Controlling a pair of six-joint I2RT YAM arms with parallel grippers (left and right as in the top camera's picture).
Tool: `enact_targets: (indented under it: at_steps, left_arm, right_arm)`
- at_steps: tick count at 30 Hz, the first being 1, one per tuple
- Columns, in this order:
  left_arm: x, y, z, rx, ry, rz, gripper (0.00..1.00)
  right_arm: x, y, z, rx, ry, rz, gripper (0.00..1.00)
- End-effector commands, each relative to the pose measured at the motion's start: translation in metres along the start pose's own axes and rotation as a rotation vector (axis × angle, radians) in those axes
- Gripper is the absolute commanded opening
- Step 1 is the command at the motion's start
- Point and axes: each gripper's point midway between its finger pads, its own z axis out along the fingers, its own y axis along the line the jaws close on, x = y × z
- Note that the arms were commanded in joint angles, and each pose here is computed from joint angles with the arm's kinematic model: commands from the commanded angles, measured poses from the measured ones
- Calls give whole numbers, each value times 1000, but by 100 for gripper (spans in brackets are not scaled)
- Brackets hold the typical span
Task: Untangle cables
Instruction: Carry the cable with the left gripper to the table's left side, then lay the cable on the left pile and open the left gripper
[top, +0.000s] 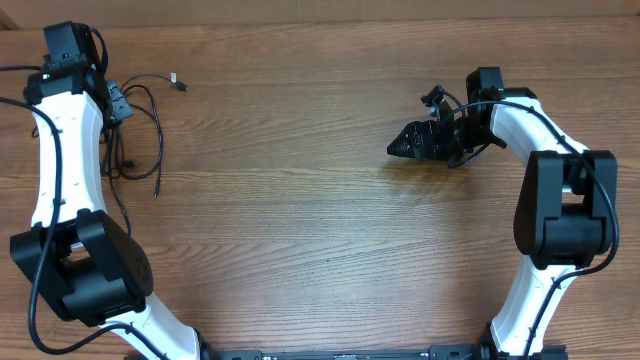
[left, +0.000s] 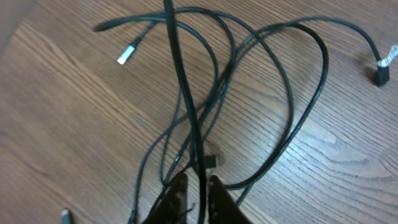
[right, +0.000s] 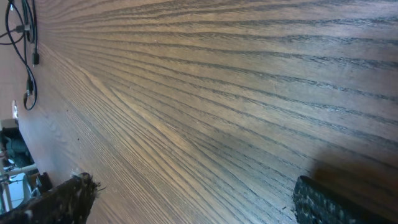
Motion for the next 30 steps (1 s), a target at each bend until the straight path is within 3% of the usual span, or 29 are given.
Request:
enact_targets:
  at_steps: [1, 7, 9, 12, 16, 30]
  left_arm:
    - [12, -12, 10, 59, 40, 21, 16]
    - [15, -18, 12, 90, 53, 22, 18]
    - [15, -18, 12, 90, 53, 22, 26]
    - [16, -18, 12, 92, 54, 22, 47]
    - [19, -29, 11, 156, 73, 21, 58]
    - [48, -49, 27, 261, 145, 26, 69]
  right_arm:
    - [2, -1, 5, -7, 11, 7, 100]
    - [2, -1, 5, -7, 11, 7, 100]
    - [2, -1, 5, -7, 11, 7, 100]
    - [2, -1, 5, -7, 11, 7, 100]
    - [2, -1, 5, -7, 11, 7, 100]
    - [2, -1, 5, -7, 11, 7, 100]
